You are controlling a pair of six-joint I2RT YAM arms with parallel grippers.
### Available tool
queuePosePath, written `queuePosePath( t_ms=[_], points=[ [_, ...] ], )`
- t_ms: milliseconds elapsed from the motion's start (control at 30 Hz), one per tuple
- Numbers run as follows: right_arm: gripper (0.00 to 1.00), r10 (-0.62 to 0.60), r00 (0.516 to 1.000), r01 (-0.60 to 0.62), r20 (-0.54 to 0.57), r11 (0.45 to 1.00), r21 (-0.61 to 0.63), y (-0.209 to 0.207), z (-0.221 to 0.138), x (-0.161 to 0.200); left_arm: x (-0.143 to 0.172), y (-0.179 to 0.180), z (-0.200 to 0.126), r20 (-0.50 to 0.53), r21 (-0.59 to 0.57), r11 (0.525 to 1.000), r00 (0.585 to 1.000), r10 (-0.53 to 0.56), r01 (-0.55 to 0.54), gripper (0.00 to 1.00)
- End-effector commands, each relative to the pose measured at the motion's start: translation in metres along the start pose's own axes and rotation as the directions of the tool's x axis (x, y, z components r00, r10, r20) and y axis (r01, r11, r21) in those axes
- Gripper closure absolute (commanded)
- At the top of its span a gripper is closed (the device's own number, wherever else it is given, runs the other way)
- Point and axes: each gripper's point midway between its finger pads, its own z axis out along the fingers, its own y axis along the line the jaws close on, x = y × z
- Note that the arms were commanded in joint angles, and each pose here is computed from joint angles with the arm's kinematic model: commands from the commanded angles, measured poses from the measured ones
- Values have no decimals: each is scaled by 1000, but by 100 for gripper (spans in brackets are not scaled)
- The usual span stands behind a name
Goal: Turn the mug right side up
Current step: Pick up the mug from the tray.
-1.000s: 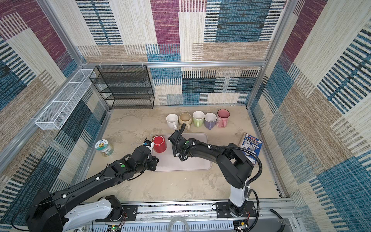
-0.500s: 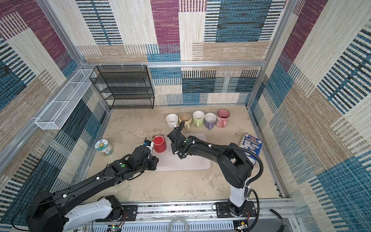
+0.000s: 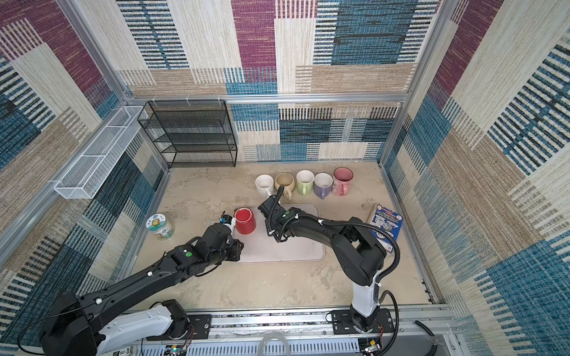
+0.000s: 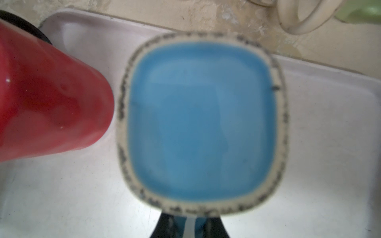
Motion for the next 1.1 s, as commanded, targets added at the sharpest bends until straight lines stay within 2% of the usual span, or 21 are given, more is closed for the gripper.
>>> queuePosePath(
  t_ms=[0, 33, 133, 333, 500, 600, 833, 1067],
  points=[
    [100, 10, 998, -10, 58, 1000, -8, 2, -9, -15, -3, -3, 1, 7, 9, 1000, 1000, -9, 9, 77],
    [100, 13, 998, -12, 66, 1000, -14, 3, -12, -17, -3, -3, 2, 4, 13, 1000, 1000, -12, 12, 75],
    [100, 16, 995, -12, 102, 999, -45, 5, -22, -23, -1, -7, 3, 7, 40, 999, 1000, -17, 17, 56],
    [100, 43, 980, -8, 196, 984, -179, 15, -51, -37, -10, -21, -7, 78, 152, 988, 996, -48, 36, 36],
    [100, 91, 958, 6, 271, 941, -338, 23, -81, -44, -16, -31, -18, 122, 236, 971, 990, -64, 34, 21],
    [100, 129, 940, 20, 316, 903, -429, 24, -101, -47, -16, -36, -23, 143, 290, 956, 986, -89, 44, 18],
    [100, 214, 890, 83, 402, 792, -605, 28, -146, -48, -22, -46, -33, 183, 376, 926, 975, -123, 46, 17],
    [100, 325, 823, 166, 465, 646, -745, 31, -196, -43, -33, -60, -44, 215, 448, 893, 966, -142, 32, 19]
  ],
)
